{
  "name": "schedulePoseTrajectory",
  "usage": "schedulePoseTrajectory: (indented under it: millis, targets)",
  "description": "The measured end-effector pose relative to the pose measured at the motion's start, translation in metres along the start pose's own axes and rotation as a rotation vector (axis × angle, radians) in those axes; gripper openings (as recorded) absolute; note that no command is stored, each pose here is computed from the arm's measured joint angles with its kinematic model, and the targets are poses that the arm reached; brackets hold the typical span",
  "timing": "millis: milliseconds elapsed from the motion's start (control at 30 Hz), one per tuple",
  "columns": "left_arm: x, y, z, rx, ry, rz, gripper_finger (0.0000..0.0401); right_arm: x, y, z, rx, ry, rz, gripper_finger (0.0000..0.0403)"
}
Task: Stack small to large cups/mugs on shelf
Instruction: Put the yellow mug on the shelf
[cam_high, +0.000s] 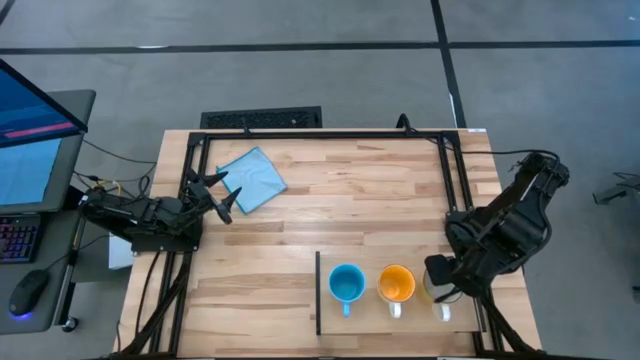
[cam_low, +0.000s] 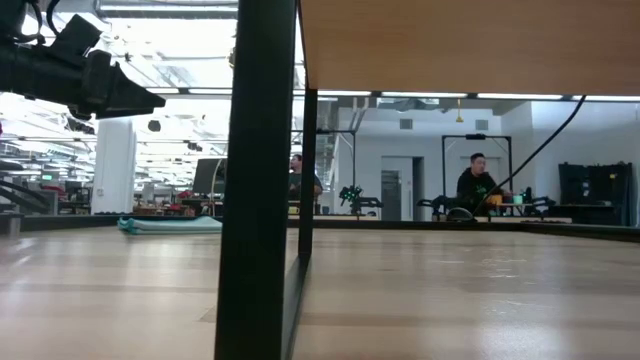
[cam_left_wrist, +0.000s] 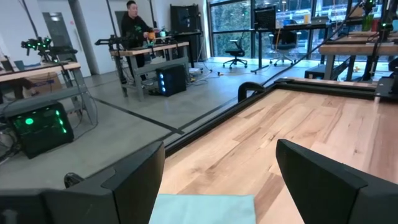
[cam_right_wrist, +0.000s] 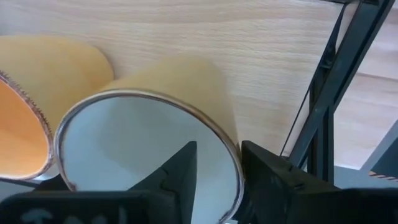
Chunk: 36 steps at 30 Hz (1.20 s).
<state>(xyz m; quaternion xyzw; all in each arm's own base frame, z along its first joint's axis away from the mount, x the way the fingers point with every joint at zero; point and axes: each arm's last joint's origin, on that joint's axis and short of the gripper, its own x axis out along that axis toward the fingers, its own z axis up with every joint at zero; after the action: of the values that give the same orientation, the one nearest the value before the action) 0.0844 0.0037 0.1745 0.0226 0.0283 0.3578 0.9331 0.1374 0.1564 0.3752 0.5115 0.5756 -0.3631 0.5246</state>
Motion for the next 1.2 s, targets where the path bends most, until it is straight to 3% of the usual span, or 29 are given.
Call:
schedulePoseTrajectory:
  millis: [1200]
  targets:
    - [0.0, 0.0, 0.0, -0.013, 0.0, -0.003, 0.0302, 0.007, -0.01, -0.012, 0.072, 0.01, -0.046, 0.0145]
